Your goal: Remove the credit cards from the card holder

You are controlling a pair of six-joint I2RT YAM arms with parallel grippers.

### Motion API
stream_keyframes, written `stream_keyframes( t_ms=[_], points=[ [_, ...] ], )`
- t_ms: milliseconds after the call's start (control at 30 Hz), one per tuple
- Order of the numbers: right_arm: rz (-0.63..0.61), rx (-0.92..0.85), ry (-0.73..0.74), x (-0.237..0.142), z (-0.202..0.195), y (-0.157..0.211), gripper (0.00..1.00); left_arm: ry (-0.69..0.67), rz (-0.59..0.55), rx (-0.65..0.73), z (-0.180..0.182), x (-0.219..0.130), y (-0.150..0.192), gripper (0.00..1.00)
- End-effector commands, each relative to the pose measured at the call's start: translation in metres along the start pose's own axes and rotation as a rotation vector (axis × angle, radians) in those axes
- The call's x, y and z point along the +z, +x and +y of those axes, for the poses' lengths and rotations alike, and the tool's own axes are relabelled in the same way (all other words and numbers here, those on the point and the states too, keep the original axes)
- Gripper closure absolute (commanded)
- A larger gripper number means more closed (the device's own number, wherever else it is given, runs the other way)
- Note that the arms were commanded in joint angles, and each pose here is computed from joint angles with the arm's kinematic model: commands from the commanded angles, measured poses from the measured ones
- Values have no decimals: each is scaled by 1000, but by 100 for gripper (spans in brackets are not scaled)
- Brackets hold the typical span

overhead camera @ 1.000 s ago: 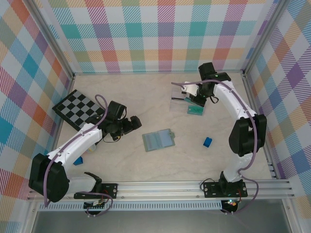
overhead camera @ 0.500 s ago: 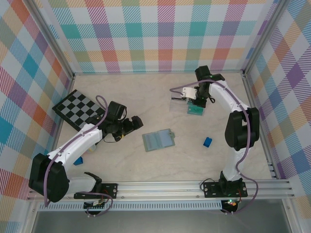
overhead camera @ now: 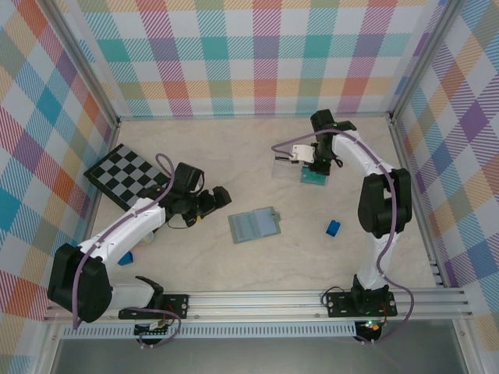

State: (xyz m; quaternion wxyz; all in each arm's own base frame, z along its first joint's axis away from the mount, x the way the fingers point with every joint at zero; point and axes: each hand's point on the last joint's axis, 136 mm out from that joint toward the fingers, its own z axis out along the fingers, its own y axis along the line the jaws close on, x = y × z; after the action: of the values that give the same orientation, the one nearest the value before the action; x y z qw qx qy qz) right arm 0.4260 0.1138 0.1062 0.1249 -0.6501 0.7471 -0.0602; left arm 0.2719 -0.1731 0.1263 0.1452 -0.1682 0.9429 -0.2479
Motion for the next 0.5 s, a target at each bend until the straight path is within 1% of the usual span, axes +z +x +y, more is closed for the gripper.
stream_keyframes(
  t_ms=[0,267,467],
  points=[
    [12,-18,-28,6,5,4,100,6,5,-20,4,3,-2,0],
    [53,-24,-30,19,5,12,100,11,13,-21,5,4,1,0],
    [52,-24,-46,23,8,12,95,-4,8,-17,8,3,1,0]
  ],
)
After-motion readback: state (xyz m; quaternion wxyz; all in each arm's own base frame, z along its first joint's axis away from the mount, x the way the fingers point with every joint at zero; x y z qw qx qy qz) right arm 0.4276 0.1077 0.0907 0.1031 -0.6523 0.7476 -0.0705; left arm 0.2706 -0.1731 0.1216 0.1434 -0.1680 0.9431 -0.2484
